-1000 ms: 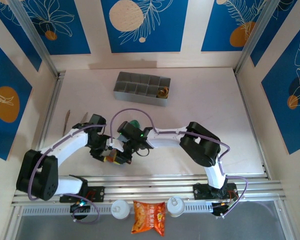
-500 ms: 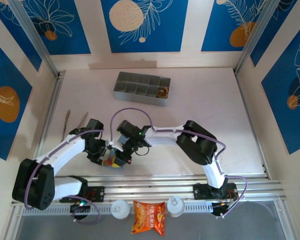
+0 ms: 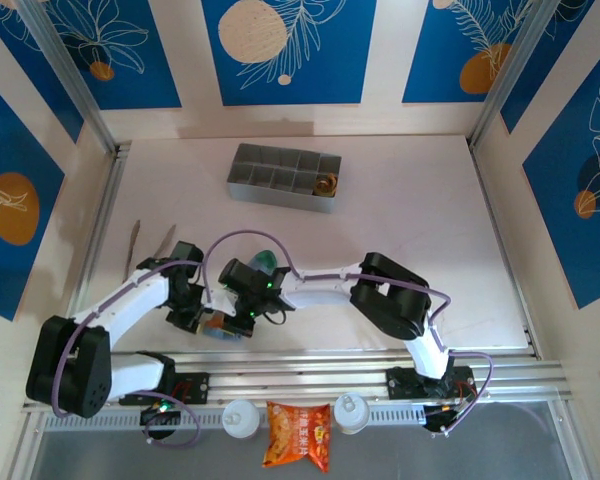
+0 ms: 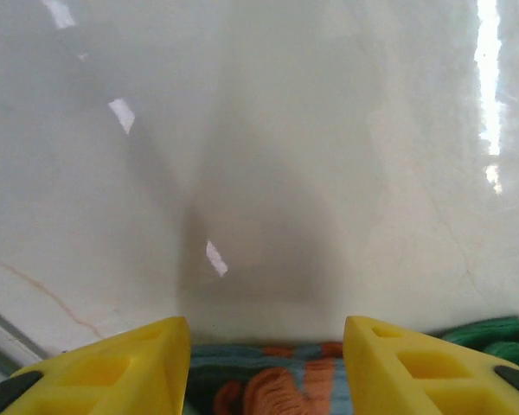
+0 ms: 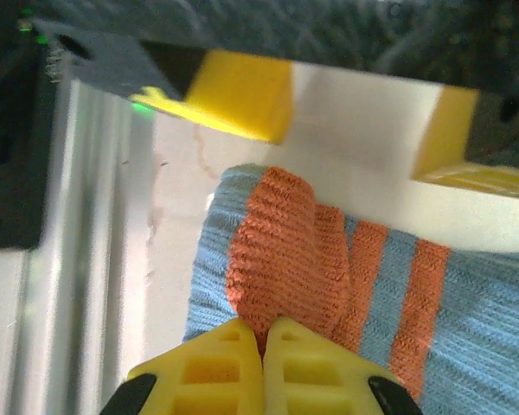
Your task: Roll the socks
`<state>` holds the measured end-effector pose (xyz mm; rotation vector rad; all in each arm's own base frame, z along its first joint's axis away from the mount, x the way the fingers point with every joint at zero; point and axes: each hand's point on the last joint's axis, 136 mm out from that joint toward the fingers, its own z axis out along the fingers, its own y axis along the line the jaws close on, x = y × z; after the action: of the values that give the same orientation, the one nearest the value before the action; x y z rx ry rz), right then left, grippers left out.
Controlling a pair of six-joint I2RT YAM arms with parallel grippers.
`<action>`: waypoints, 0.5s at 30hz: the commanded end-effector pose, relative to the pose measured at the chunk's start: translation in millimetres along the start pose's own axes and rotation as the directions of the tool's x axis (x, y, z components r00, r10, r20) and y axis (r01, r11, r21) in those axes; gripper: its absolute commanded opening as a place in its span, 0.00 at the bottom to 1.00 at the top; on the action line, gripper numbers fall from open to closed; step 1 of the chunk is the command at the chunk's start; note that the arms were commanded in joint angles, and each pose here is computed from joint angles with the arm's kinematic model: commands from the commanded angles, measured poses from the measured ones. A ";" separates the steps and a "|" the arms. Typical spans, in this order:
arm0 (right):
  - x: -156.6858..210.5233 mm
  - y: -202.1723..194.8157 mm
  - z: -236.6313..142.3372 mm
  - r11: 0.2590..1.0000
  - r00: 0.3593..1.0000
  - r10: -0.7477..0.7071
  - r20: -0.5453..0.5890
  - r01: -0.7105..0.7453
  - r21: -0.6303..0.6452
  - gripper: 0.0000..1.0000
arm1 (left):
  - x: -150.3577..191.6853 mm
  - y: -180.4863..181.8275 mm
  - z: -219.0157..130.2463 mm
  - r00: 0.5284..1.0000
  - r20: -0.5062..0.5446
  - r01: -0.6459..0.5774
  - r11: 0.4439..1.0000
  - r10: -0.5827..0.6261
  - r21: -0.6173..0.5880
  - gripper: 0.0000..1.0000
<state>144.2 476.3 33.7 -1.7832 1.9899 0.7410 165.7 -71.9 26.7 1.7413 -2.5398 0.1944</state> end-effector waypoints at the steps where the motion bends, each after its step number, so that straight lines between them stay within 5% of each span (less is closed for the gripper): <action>1: 115.7 -48.1 16.5 0.944 0.930 0.213 -0.299 -0.117 0.310 0.00 | 29.3 11.3 -20.5 0.990 -0.141 -0.010 1.000 0.014 0.026 0.51; 9: 101.9 -48.7 2.9 0.923 0.970 0.109 -0.218 -0.017 0.384 0.00 | 61.7 -10.9 -12.6 0.938 -0.343 0.113 0.977 -0.045 0.180 0.65; 15: 90.9 -44.5 -1.1 0.930 0.981 0.060 -0.186 0.013 0.367 0.00 | 65.2 -22.4 -8.6 0.936 -0.348 0.119 0.972 -0.042 0.203 0.73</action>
<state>168.0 462.9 31.0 -1.6087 1.8896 0.4298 151.9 -111.9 24.8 1.8017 -2.2928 0.5479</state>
